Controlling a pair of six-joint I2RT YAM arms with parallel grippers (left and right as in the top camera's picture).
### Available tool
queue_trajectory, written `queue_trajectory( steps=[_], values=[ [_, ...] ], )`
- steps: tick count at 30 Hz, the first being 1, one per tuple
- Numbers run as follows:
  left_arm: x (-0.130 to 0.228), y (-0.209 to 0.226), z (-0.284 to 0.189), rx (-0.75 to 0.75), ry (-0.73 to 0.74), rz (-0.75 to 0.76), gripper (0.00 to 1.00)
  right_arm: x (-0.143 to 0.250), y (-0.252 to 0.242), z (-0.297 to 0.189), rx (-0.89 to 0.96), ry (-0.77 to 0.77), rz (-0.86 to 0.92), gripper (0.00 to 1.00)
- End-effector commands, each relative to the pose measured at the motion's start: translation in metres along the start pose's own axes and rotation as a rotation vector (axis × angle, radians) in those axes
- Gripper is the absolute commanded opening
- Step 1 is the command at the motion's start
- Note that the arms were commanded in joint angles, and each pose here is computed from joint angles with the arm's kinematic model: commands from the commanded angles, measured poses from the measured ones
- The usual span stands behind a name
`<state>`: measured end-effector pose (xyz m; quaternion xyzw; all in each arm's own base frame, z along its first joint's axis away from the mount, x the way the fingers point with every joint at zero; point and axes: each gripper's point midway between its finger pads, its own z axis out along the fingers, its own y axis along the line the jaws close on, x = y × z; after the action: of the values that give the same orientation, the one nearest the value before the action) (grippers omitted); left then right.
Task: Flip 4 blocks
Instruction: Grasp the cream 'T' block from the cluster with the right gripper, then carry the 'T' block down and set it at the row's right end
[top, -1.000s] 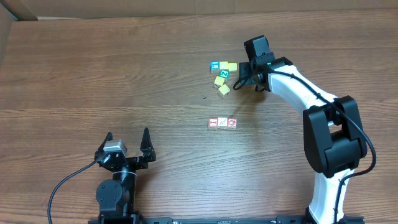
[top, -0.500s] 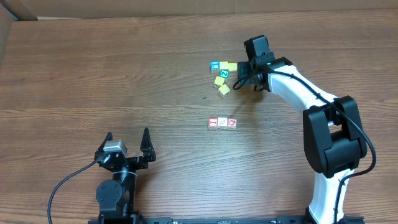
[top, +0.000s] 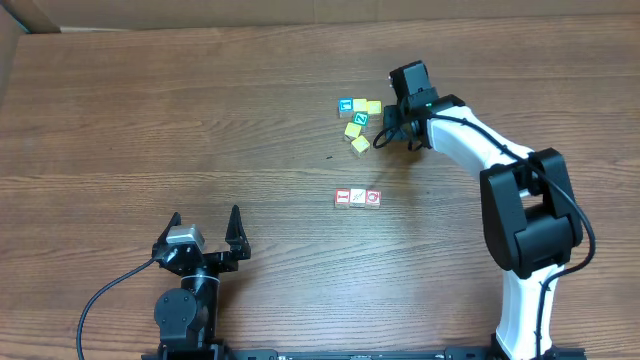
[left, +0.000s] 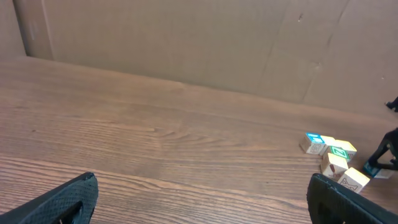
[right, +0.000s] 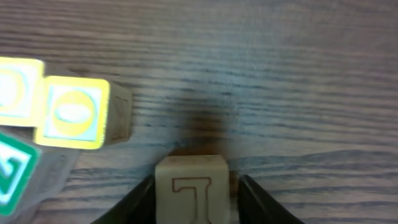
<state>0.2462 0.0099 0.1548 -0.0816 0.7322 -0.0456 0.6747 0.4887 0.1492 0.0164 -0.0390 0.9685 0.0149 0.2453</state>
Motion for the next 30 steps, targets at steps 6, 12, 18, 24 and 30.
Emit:
queue_trajectory(
  steps=[6,12,18,24,30],
  values=[
    [0.000,-0.004,0.000,0.019,-0.004,0.020,1.00,-0.001,-0.004,-0.005,0.005,0.020,0.005,0.20],
    [0.000,-0.004,0.000,0.019,-0.004,0.020,1.00,0.005,0.003,-0.029,-0.036,0.083,-0.001,0.15],
    [0.000,-0.004,0.000,0.019,-0.004,0.020,1.00,0.027,0.018,-0.067,-0.147,0.203,0.035,0.12],
    [0.000,-0.004,0.000,0.019,-0.004,0.020,1.00,0.062,0.017,-0.087,-0.153,0.358,0.092,0.11],
    [0.000,-0.004,0.000,0.019,-0.004,0.020,1.00,0.085,0.011,-0.095,-0.123,0.458,0.093,0.11]
  ],
)
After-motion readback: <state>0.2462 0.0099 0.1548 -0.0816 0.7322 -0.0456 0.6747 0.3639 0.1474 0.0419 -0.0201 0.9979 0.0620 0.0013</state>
